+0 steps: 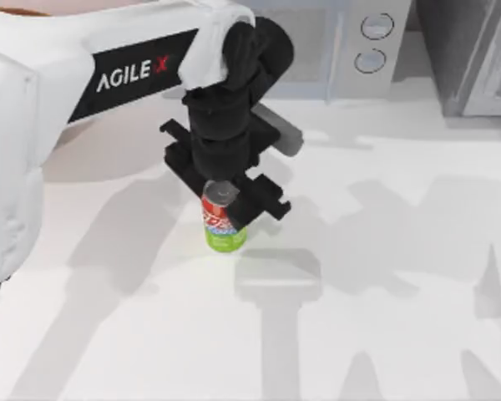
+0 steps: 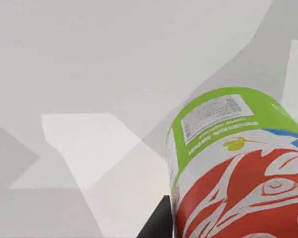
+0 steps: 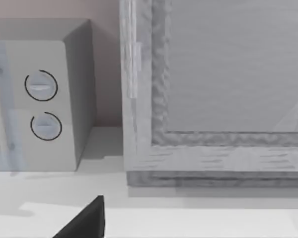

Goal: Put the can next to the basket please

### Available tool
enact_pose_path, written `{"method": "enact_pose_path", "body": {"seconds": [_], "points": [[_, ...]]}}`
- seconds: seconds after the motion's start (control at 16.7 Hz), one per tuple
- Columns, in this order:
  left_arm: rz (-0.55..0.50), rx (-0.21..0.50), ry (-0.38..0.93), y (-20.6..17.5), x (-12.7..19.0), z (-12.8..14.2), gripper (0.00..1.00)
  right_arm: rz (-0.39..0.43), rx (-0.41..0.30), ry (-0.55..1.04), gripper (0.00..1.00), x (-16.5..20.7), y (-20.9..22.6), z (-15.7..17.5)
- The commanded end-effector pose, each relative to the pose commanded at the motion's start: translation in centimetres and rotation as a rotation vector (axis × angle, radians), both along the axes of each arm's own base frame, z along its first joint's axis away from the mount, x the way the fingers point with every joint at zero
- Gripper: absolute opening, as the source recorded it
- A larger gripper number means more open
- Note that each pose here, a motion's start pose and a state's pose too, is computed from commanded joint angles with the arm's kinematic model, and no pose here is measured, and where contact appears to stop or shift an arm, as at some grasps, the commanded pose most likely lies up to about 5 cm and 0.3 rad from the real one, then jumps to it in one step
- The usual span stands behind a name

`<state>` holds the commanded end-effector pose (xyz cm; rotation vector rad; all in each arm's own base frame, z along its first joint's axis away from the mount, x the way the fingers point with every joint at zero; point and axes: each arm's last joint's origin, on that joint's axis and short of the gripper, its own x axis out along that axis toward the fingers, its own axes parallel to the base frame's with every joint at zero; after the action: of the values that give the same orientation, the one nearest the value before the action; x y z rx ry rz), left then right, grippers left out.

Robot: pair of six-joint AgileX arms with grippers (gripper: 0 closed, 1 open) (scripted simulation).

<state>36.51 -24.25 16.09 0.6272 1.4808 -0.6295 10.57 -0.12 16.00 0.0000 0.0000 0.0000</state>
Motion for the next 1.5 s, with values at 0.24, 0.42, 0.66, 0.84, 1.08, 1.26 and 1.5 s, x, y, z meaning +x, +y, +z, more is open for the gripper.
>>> {"method": "enact_pose_path", "body": {"seconds": [0.24,0.42,0.66,0.84,1.08,1.26,1.5], "points": [[0.098,0.023,0.032,5.3,0.1,2.2,0.00,0.000,0.000,0.000,1.00,0.0,0.0,0.0],[0.269,0.020,0.023,13.5,-0.1,5.6,0.00,0.000,0.000,0.000,1.00,0.0,0.0,0.0],[0.530,0.023,0.011,24.1,-1.6,7.0,0.00,0.000,0.000,0.000,1.00,0.0,0.0,0.0],[0.678,0.024,0.024,29.6,-2.1,5.5,0.00,0.000,0.000,0.000,1.00,0.0,0.0,0.0],[0.772,0.012,0.016,33.7,-1.0,2.7,0.00,0.000,0.000,0.000,1.00,0.0,0.0,0.0],[0.784,0.000,-0.005,34.6,-0.2,1.9,0.00,0.000,0.000,0.000,1.00,0.0,0.0,0.0],[0.778,0.003,-0.003,34.4,-0.2,1.9,0.00,0.000,0.000,0.000,1.00,0.0,0.0,0.0]]}}
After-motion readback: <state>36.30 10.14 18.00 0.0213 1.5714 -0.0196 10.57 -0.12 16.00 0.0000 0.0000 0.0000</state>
